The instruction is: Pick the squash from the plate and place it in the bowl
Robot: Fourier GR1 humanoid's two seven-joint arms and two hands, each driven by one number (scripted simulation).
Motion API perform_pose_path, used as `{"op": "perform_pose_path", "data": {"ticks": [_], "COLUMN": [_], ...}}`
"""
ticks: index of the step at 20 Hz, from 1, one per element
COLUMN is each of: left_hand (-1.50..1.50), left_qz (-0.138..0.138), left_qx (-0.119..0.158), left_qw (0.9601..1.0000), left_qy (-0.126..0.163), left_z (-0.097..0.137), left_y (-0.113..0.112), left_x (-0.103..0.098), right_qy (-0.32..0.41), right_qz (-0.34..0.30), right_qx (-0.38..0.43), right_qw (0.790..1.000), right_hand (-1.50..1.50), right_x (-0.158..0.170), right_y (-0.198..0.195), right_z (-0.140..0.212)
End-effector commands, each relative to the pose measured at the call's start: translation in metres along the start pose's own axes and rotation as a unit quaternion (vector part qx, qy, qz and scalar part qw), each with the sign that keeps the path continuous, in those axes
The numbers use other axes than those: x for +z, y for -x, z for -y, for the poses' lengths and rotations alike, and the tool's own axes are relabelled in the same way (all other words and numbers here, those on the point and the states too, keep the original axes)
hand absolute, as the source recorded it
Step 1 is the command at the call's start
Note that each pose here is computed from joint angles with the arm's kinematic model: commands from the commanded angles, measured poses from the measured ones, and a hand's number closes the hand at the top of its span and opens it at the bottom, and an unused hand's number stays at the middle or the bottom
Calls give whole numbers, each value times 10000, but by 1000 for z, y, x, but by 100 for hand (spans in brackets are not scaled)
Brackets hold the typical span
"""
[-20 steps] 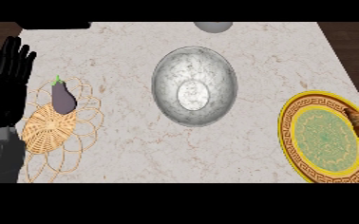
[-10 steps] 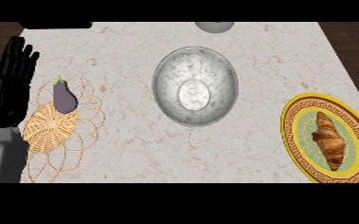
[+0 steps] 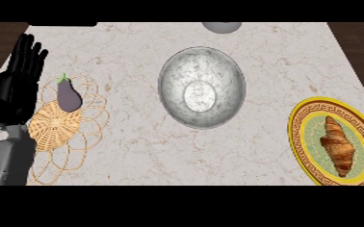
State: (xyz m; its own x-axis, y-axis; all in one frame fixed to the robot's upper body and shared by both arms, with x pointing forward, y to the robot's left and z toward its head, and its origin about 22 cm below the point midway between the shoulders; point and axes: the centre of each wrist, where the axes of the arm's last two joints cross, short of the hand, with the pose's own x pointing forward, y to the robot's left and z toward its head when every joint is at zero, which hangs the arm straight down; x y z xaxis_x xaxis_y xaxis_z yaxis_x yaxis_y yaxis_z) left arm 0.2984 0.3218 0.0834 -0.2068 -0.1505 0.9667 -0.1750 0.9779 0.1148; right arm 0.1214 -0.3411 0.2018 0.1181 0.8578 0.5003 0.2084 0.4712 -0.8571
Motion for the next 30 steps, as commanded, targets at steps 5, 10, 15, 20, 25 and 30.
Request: {"op": "perform_pose_path", "data": {"ticks": [5,10,15,20,25,30], "left_hand": [0,0,0,0,0,0], "left_qz": [73,10,85,-59,-7,38], "left_qx": [50,14,11,53,-32,42], "left_qw": [9999,10000,9998,9999,10000,10000], "left_qy": [121,96,176,81,17,44], "left_z": [10,1,-4,18,-13,-11], "left_y": [-5,-8,-7,10,-2,5], "left_x": [-14,-6,-10,2,-8,-2], "right_qy": [-103,-485,-831,-1192,-1065,-1171], "right_qz": [455,390,375,243,-23,-731], "right_qx": [-394,-216,-198,-225,294,219], "right_qw": [9981,9978,9956,9923,9939,9902], "right_hand": [150,150,150,150,150,150], "right_x": [-11,-45,-76,-79,-121,-129], "right_y": [-90,-142,-189,-207,-231,-192], "right_z": [1,-16,-57,-115,-152,-211]}}
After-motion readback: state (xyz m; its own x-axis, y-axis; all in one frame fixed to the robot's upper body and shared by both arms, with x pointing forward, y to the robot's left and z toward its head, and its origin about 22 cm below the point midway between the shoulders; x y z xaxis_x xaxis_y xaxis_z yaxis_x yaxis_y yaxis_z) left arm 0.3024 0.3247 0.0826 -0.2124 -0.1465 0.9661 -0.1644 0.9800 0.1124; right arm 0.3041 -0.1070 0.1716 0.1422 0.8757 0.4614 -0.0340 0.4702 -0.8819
